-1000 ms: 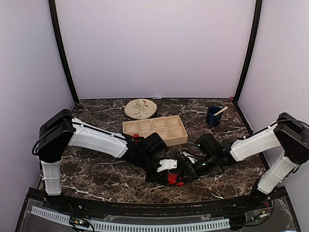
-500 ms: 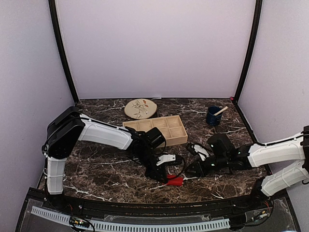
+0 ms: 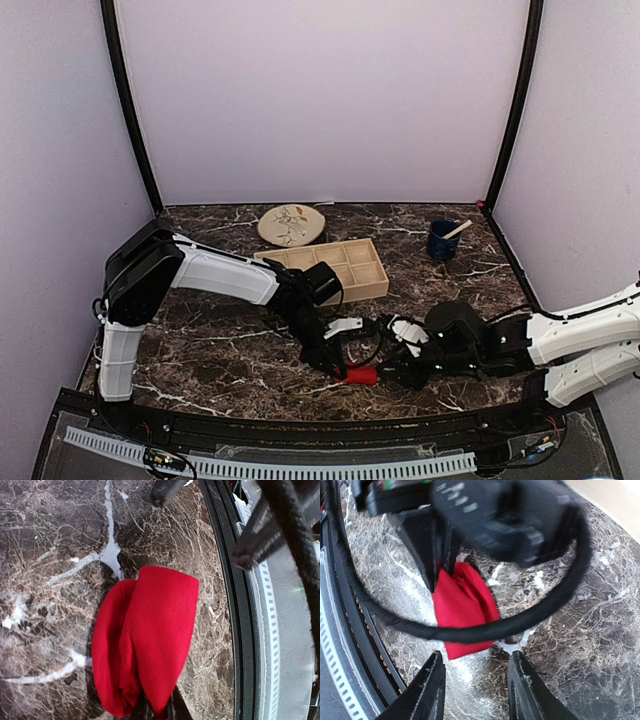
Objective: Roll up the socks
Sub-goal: Roll the sock at the center of the board, then pick up the sock from the center of the board.
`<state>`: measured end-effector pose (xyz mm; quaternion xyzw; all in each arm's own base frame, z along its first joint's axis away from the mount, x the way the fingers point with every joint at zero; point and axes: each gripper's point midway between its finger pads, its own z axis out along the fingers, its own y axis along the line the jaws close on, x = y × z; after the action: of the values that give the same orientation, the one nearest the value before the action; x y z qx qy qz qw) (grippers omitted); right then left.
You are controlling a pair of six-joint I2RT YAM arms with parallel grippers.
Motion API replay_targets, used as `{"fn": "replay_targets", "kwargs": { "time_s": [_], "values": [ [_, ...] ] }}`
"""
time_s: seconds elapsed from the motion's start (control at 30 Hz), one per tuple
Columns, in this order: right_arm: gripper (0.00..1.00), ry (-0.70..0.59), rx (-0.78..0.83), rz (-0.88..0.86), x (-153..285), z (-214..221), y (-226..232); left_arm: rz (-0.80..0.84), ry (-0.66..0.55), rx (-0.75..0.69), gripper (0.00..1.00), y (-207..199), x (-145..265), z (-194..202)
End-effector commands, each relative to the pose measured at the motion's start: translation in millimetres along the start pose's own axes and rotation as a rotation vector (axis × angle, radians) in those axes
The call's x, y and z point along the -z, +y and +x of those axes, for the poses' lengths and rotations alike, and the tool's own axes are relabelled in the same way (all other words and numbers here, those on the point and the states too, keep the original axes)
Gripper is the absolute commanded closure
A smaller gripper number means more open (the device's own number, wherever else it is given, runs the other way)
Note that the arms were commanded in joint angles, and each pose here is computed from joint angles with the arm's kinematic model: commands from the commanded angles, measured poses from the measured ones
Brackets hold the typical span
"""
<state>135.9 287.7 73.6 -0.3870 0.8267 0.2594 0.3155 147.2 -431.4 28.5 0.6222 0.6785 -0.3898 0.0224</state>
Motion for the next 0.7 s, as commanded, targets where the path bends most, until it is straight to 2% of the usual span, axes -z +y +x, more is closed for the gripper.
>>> {"fn": "replay_targets", "kwargs": {
  "time_s": [0.0, 0.33, 0.67],
  "values": [
    [0.59, -0.035, 0.088, 0.058, 1, -9, 3, 0.042, 0.074, 0.094, 1.00, -1, -5, 23],
    [0.55, 0.012, 0.205, 0.053, -15, -5, 26, 0.069, 0.085, 0.124, 1.00, 2, -7, 25],
    [0.52, 0.062, 0.275, 0.083, -32, -2, 27, 0.078, 0.084, 0.126, 1.00, 2, -7, 25]
  ]
}}
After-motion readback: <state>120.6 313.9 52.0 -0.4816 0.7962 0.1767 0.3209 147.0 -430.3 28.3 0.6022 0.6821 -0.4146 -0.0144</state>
